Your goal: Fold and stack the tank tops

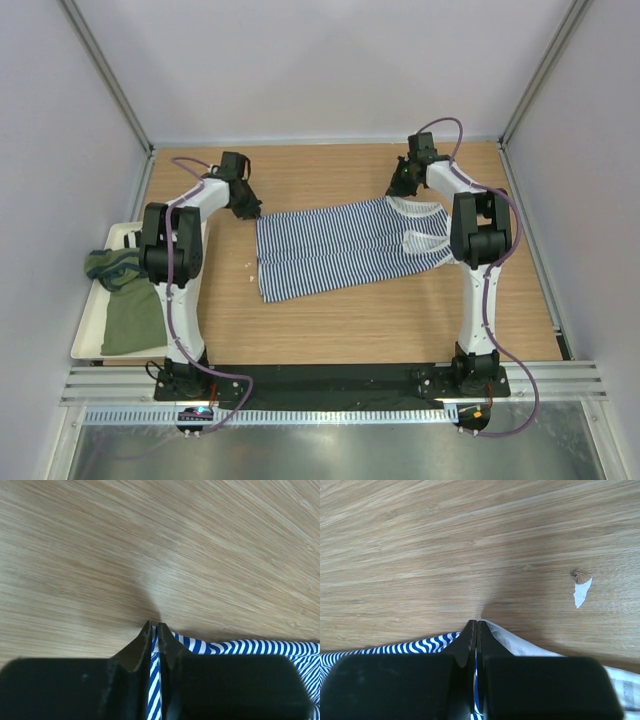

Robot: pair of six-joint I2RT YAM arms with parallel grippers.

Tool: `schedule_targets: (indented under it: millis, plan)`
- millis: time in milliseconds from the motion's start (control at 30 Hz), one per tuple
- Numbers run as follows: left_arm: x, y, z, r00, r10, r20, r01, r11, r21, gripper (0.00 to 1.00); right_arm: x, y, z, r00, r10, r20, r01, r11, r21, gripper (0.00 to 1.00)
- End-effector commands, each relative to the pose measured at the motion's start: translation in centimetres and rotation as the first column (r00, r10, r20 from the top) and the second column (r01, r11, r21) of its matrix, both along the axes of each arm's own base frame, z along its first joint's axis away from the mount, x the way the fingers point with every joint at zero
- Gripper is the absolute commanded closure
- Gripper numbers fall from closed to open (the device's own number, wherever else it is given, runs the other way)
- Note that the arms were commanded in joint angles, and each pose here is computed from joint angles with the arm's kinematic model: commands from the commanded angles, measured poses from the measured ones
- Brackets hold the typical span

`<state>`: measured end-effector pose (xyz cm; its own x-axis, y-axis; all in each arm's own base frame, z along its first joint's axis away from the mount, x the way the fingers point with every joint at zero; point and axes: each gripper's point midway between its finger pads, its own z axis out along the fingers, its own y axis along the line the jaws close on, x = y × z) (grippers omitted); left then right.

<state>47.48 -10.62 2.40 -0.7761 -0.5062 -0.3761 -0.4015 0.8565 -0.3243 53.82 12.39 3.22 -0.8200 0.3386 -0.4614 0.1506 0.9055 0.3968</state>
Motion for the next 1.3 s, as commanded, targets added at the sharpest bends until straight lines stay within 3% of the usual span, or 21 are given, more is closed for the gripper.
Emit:
schedule_targets:
  millis: [0,33,67,600,667,700,733,933,1100,1267]
  plan:
    - [0.3,0.2,0.1,1.0,-0.015,0.005,0.015,1.0,0.003,0.92,0.8,0.2,3.0,0.998,0.005,0.065,-0.005,1.0,0.011,0.99]
    - [0.2,0.3,0.2,1.0,-0.013,0.005,0.013,1.0,0.004,0.99,0.7,0.2,3.3,0.998,0.001,0.067,-0.002,1.0,0.012,0.99]
    - [0.1,0.5,0.2,1.0,-0.008,0.004,0.008,1.0,0.007,1.0,0.7,0.2,3.4,0.998,0.0,0.07,-0.001,1.0,0.013,0.99]
    - [-0.9,0.5,3.6,0.994,-0.029,0.102,0.032,0.999,-0.025,0.99,-1.4,-0.5,6.1,0.992,-0.034,0.119,0.029,0.999,0.045,0.99]
    - [-1.1,0.2,3.4,0.995,-0.037,0.097,0.041,0.999,-0.035,0.87,-1.6,-0.5,6.0,0.993,-0.034,0.115,0.029,0.999,0.045,0.99]
    - [-1.2,0.2,3.4,0.995,-0.039,0.096,0.042,0.998,-0.037,0.7,-1.7,-0.4,5.9,0.993,-0.031,0.113,0.026,0.999,0.046,0.99]
    - [-1.3,0.1,3.4,0.995,-0.04,0.095,0.044,0.998,-0.04,0.63,-1.8,-0.4,5.8,0.993,-0.032,0.111,0.027,0.999,0.046,0.99]
    - [-1.2,-0.1,2.4,0.996,-0.047,0.077,0.051,0.997,-0.049,0.53,-1.8,-0.3,5.6,0.994,-0.031,0.105,0.025,0.998,0.058,0.99]
    - [-1.1,-1.0,0.8,0.997,-0.06,0.04,0.064,0.993,-0.095,0.57,-1.8,-0.2,5.7,0.994,-0.027,0.106,0.022,0.998,0.057,0.99]
    - [-0.9,-1.2,0.8,0.997,-0.06,0.044,0.064,0.993,-0.101,0.86,-1.8,-0.2,5.7,0.994,-0.027,0.105,0.022,0.998,0.054,0.99]
